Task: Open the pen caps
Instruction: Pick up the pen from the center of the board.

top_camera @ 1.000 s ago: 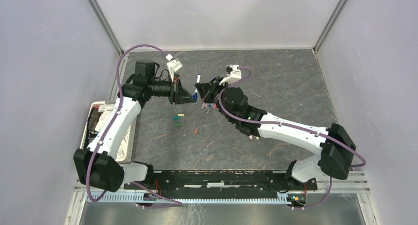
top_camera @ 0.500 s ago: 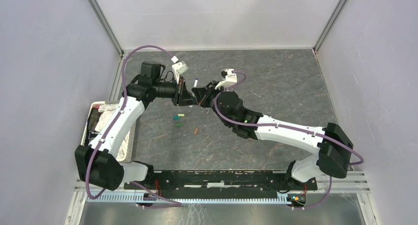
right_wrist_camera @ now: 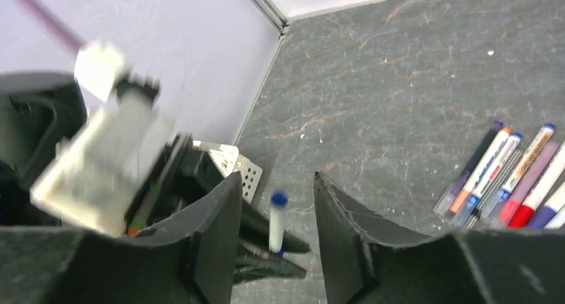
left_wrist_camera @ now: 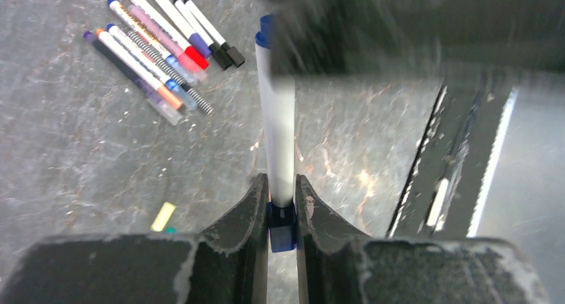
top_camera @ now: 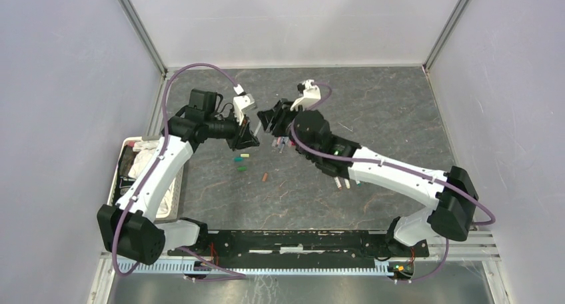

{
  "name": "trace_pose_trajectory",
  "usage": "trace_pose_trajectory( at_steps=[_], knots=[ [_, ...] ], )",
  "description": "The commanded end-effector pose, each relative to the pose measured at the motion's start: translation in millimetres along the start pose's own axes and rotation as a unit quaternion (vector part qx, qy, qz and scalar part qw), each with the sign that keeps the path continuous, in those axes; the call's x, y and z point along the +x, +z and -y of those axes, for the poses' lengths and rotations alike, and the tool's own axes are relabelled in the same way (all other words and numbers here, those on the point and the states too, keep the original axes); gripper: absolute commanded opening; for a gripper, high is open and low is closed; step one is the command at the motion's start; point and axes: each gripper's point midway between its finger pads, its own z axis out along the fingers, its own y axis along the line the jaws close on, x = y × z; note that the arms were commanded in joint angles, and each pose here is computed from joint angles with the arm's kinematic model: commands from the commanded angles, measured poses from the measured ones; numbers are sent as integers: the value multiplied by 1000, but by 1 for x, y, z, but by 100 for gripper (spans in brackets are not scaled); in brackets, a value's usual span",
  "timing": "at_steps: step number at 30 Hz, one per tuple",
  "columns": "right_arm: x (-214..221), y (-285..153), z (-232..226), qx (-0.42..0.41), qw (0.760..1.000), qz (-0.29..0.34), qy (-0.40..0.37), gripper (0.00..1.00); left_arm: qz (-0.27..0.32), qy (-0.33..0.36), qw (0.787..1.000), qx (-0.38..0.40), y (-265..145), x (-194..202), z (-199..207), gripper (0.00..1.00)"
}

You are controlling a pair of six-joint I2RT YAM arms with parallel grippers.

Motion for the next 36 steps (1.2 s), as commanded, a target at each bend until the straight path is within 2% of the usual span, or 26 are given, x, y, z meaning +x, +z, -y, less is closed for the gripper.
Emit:
trace_pose_trajectory(
  at_steps=[1, 4, 7, 9, 13, 17, 28, 33, 36],
  knots=[
    [-21, 0, 0, -47, 997, -60, -23, 52, -30, 170, 985, -18, -21, 11, 0, 2],
    [-11, 0, 18, -83, 985, -146, -30, 57, -56, 249, 967, -17, -31, 23, 3, 2],
    [13, -5, 22, -131, 961, -241, -46, 59, -96, 291, 952, -6, -36, 39, 5, 2],
    [35, -13, 15, -182, 934, -304, -42, 59, -117, 310, 944, -2, -35, 48, 3, 2],
    [64, -26, 0, -253, 888, -385, -12, 59, -168, 353, 920, 4, -29, 68, 2, 2],
    [74, -30, -4, -273, 870, -411, 4, 59, -196, 387, 901, 0, -27, 76, -1, 2],
    [122, -46, -3, -284, 833, -474, 20, 57, -229, 418, 879, -15, -20, 80, -10, 2],
    [140, -47, 0, -276, 825, -493, 23, 53, -233, 427, 874, -14, -15, 77, -7, 2],
    [144, -44, 2, -271, 826, -493, 24, 47, -237, 430, 871, -13, -13, 76, -7, 2]
  ],
)
